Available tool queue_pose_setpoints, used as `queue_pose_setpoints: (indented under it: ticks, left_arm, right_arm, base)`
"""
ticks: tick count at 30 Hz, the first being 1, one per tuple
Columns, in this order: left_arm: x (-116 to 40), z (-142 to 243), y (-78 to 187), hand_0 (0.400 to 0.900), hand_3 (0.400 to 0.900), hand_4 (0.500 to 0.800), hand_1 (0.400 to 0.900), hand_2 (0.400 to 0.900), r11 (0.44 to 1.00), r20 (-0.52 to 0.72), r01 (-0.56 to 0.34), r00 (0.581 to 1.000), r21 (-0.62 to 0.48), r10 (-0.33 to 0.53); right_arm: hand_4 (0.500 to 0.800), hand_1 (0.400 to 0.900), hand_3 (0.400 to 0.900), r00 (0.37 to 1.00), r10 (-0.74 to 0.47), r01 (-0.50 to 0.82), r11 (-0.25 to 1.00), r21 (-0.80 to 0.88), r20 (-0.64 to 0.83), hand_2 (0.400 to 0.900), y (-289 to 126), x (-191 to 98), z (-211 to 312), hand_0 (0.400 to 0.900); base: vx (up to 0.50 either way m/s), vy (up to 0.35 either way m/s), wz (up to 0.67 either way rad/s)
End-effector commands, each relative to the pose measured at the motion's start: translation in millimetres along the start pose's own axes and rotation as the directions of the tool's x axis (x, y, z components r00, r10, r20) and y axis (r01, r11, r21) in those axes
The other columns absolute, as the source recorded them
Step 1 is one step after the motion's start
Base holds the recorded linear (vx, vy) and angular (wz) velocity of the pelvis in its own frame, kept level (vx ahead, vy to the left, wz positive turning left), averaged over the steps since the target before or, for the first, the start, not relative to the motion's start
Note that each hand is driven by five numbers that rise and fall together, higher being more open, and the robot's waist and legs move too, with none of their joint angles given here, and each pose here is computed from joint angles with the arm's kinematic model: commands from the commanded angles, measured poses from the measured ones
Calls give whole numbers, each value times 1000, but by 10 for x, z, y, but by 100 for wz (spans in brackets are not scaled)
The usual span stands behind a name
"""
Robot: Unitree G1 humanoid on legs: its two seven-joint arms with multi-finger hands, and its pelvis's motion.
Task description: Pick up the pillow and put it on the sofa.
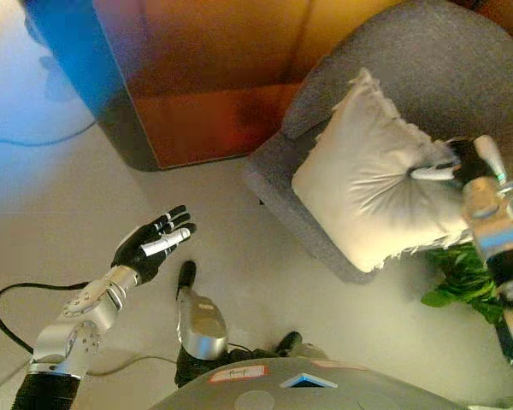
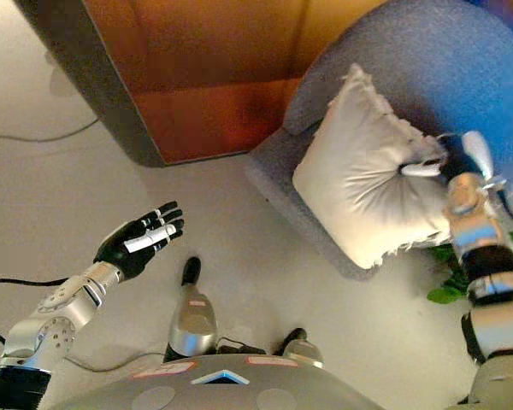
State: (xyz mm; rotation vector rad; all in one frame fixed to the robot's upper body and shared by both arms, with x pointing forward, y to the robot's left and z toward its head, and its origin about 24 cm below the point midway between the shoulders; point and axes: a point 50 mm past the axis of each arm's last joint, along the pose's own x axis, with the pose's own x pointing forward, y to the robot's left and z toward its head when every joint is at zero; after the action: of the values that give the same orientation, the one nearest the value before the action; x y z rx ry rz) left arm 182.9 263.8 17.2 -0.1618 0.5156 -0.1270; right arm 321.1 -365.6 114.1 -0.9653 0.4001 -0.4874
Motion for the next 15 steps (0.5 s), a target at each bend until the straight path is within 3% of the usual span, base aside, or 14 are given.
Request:
queue_pose_setpoints:
  ticks: [1,5,8,15]
  left_arm:
    - [61,533,-308,900,900,800,900,900,976,186,167,964,143,-192]
    - [35,497,-294,900,900,800,900,900,975,181,173,964,139,-197]
    - [28,468,-308,900,900,800,900,900,977,189,175,962,119,-196]
    - [93,459,-403,900,900,800,900,900,976,271,175,941,129,-205]
  right_arm:
    - [800,900,900,858,-489,480,872,94,156,900,-1409,11,784,900]
    - [800,900,900,807,-564,552,826,116,175,900,-1536,-36,829,900]
    - [800,900,900,795,-579,537,810,237,180,900,-1449,-72,861,900]
    - [800,900,900,813,-450,227,829,512,369,900,-811,-389,1031,900]
  base:
    - [-10,-19,4]
    - [3,24,-1]
    - [7,82,-11]
    - [-34,151,-27]
